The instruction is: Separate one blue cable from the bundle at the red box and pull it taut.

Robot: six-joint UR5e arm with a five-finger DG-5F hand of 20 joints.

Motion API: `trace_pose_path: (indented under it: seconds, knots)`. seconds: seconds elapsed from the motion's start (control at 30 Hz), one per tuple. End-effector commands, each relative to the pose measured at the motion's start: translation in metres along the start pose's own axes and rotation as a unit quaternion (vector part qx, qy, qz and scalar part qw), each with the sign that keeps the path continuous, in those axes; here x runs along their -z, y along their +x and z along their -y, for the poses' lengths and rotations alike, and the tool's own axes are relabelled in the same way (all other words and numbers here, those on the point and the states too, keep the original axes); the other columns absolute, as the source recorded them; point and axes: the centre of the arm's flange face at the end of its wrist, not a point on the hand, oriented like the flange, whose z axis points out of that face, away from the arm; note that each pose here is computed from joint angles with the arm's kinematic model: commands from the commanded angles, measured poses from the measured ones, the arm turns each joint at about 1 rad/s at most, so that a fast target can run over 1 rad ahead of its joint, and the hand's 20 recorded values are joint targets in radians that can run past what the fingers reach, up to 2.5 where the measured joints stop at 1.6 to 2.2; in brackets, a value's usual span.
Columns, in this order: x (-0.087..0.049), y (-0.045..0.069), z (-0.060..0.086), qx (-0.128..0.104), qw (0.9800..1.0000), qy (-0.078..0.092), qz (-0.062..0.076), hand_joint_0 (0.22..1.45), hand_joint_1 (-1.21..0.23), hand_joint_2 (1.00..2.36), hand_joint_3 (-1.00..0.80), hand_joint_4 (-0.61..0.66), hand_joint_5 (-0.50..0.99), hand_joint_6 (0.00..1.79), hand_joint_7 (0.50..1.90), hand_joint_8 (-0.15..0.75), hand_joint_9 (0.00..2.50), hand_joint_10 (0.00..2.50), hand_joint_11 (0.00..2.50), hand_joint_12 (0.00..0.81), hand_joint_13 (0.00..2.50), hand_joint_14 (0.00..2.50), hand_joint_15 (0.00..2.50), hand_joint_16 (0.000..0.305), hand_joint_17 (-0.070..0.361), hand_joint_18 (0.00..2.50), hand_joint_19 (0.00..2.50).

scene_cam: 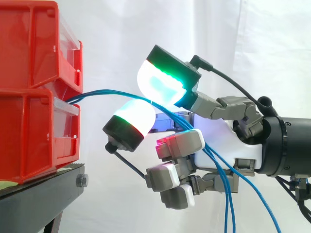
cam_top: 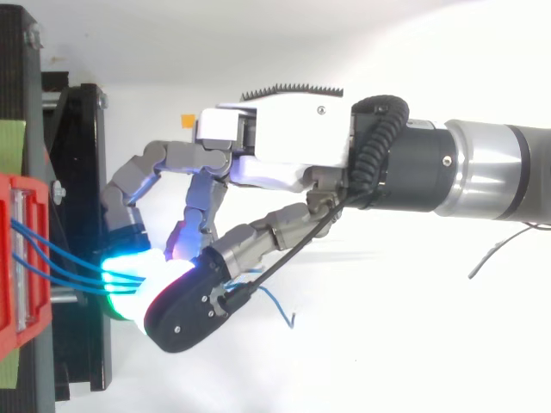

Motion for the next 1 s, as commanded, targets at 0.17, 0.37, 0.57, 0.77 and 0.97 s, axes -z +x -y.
trace_pose_path:
  seconds: [0.17, 0.37, 0.57, 0.77, 0.97]
  knots:
    - [-0.0012, 0.0004, -0.0008, 0.000, 1.0000, -0.001, -0.001, 0.78, -0.91, 1.00, -0.50, -0.12, -0.11, 0.92, 1.20, 0.328, 1.38, 0.01, 1.21, 0.357, 1.19, 0.03, 0.90, 0.042, 0.095, 1.13, 0.89]
    - [-0.0007, 0.0004, -0.0013, 0.000, 1.0000, -0.001, -0.001, 0.74, -0.96, 1.00, -0.50, -0.14, -0.11, 0.93, 1.21, 0.311, 1.39, 0.01, 1.23, 0.351, 1.18, 0.03, 0.92, 0.042, 0.094, 1.12, 0.90]
    - [-0.0007, -0.0002, -0.0013, 0.000, 1.0000, -0.001, -0.004, 0.61, -1.02, 1.00, -0.50, -0.06, -0.08, 0.92, 1.22, 0.292, 1.44, 0.02, 1.23, 0.352, 1.18, 0.03, 0.99, 0.041, 0.092, 1.09, 0.94]
    - [-0.0007, -0.0013, -0.0017, 0.000, 1.0000, -0.001, -0.004, 0.58, -0.92, 1.00, -0.50, -0.05, -0.08, 0.91, 1.23, 0.313, 1.48, 0.02, 1.24, 0.359, 1.19, 0.03, 0.98, 0.043, 0.096, 1.07, 0.91]
    - [-0.0010, -0.0033, -0.0024, 0.000, 1.0000, -0.001, -0.004, 0.56, -0.83, 1.00, -0.50, 0.00, -0.08, 0.91, 1.12, 0.323, 1.47, 0.01, 1.22, 0.371, 1.19, 0.03, 0.98, 0.044, 0.100, 1.06, 0.90]
